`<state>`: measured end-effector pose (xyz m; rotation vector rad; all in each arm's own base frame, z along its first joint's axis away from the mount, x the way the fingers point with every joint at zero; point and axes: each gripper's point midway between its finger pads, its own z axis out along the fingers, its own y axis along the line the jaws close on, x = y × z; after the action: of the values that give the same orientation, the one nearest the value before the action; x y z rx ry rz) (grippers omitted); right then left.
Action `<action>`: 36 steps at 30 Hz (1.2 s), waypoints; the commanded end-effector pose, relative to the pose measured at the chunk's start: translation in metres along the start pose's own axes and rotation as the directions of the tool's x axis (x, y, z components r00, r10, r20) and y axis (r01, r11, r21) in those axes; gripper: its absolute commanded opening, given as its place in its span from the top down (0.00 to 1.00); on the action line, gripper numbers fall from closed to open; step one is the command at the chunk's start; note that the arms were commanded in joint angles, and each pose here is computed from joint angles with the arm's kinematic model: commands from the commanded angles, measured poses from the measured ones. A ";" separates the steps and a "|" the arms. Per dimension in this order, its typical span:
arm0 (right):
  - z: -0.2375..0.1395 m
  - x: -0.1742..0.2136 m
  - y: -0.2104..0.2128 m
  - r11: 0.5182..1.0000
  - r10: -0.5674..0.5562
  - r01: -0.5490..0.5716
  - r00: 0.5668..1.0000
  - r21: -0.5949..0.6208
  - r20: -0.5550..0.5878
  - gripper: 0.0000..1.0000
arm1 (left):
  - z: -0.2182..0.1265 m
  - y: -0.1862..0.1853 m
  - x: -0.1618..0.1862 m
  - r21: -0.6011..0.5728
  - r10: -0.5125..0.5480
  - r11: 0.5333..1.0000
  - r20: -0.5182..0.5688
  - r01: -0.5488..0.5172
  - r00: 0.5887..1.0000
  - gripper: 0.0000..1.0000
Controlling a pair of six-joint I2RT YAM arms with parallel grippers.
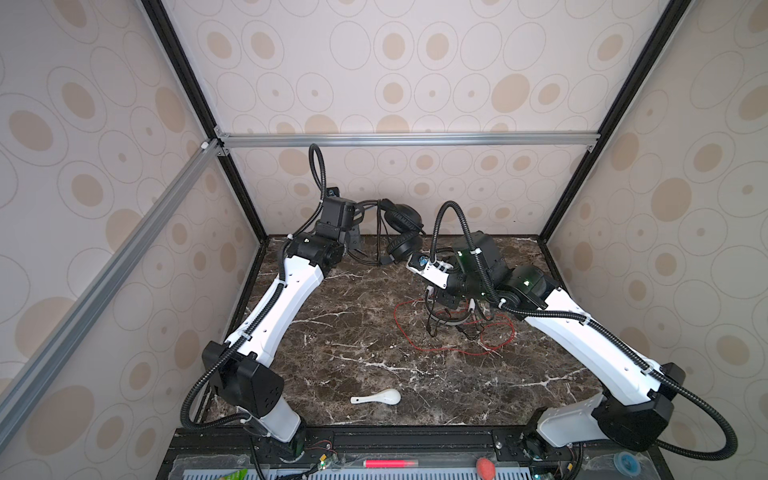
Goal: Wrap the headphones
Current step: 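Bring the right gripper with the cable up beside the hanging headset's earcups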
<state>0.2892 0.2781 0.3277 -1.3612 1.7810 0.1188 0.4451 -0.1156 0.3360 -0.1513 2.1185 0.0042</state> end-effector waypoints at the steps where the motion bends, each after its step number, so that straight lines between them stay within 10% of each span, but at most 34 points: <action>1: -0.007 -0.004 -0.001 0.999 -0.046 0.046 0.999 0.000 -0.011 1.00 | -0.024 0.006 -0.014 0.000 0.033 0.999 0.052 -0.033 0.998 1.00; 28: -0.009 -0.014 -0.017 0.994 -0.099 0.101 0.994 0.039 -0.037 1.00 | -0.055 -0.014 0.013 0.195 0.276 0.941 0.037 -0.278 0.960 1.00; 36: -0.012 -0.024 -0.016 0.996 -0.077 0.077 0.997 0.044 0.014 1.00 | -0.056 -0.018 0.001 0.222 0.090 0.970 0.033 -0.095 0.995 1.00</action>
<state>0.3017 0.2784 0.3459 -1.4071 1.7479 0.0207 0.3979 -0.1308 0.3272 0.2107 2.1855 -0.0230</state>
